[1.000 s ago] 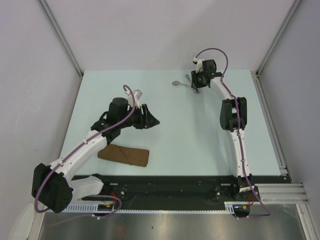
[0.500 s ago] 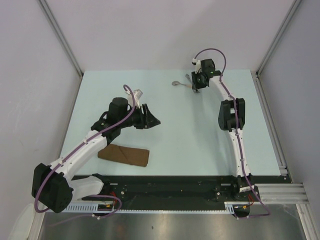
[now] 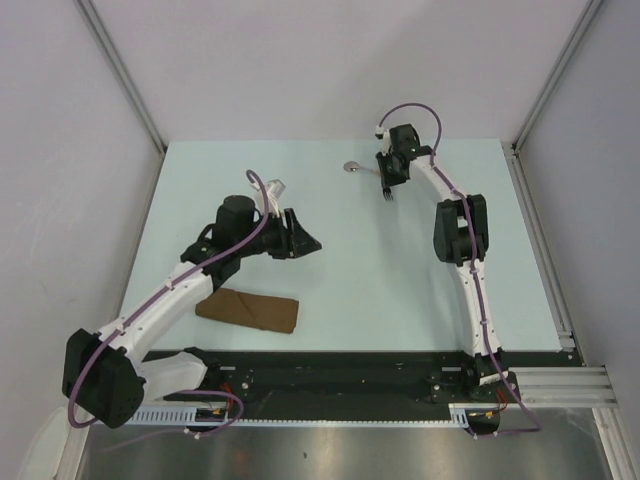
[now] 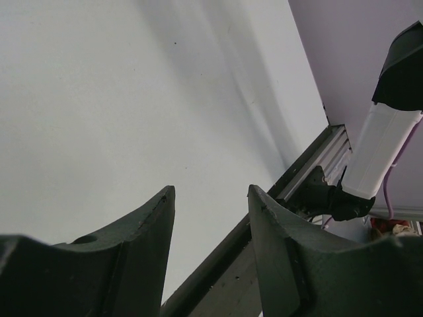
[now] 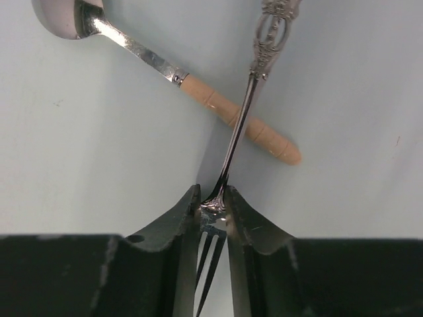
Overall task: Fold the napkin into a case and place the utensils inside
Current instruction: Pick up the fork from the corner of the board, then pass from the right arm to the left
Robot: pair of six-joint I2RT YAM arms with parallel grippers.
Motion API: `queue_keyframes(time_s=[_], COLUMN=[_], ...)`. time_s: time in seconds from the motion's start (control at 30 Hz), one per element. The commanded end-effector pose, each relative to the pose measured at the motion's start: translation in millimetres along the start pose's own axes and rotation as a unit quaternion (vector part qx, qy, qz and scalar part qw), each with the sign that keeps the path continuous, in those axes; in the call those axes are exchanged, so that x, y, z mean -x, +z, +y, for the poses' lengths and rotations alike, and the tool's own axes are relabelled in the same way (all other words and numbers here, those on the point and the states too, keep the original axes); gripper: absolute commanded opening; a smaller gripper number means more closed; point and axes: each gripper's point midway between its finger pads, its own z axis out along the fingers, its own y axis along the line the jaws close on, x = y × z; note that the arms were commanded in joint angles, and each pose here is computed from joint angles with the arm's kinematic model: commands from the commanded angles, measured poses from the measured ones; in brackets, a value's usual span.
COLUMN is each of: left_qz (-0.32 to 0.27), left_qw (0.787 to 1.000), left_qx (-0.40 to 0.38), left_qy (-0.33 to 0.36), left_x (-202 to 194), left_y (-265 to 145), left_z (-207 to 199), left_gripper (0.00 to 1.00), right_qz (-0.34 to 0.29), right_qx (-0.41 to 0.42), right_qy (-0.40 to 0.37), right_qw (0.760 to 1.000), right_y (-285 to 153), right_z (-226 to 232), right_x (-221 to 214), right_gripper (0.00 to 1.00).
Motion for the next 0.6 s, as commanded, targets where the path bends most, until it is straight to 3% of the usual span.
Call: queue_keyframes(time_s=[0.0, 0.07, 0.1, 0.17, 0.2, 0.23, 0.27, 0.3, 0.4, 0.57], left_qz=[-0.015, -0.01, -0.01, -0.004, -0.001, -0.001, 0.002, 0.002, 0.015, 0.032], left_qw=[0.999, 0.999, 0.999, 0.999, 0.999, 0.999, 0.998, 0.997, 0.993, 0.987], left_qx=[-0.03, -0.037, -0.041, -0.04, -0.034, -0.027, -0.021, -0.019, -0.042, -0.11], left_qy=[0.006, 0.002, -0.004, -0.022, -0.032, -0.042, -0.06, -0.069, -0.106, -0.108], left_x=[4.5, 1.2, 0.6, -2.8, -4.2, -3.9, -4.7, -2.7, 2.1, 23.3], left_y=[-6.3, -6.3, -6.0, -4.3, -3.7, -2.4, 0.2, 2.0, 10.4, 29.6], left_z=[-15.8, -17.2, -18.3, -17.2, -14.6, -11.4, -8.4, -5.0, -1.9, -15.1], left_gripper=[0.53, 0.53, 0.54, 0.54, 0.55, 0.55, 0.56, 0.56, 0.6, 0.61], right_qz=[0.086, 0.087, 0.091, 0.052, 0.064, 0.026, -0.018, -0.01, -0.09, -0.077], right_qx=[-0.003, 0.016, 0.02, 0.034, 0.039, 0.044, 0.047, 0.052, 0.072, 0.112], right_qy=[0.013, 0.016, 0.022, 0.021, 0.022, 0.017, 0.012, 0.013, 0.01, 0.019], right_qw=[0.996, 0.996, 0.995, 0.998, 0.997, 0.999, 0.999, 0.999, 0.993, 0.991], right_y=[1.5, -0.8, -2.4, -15.3, -16.4, -21.6, -49.7, -53.9, -103.6, -141.1], right_z=[8.1, 15.1, 17.4, 24.4, 30.7, 34.1, 39.6, 47.2, 64.6, 105.1], right_x=[-51.8, -50.5, -53.9, -32.9, -47.5, -33.5, -7.6, -27.8, 5.2, -34.9], right_gripper=[0.14, 0.01, 0.0, 0.0, 0.0, 0.0, 0.0, 0.0, 0.0, 0.0])
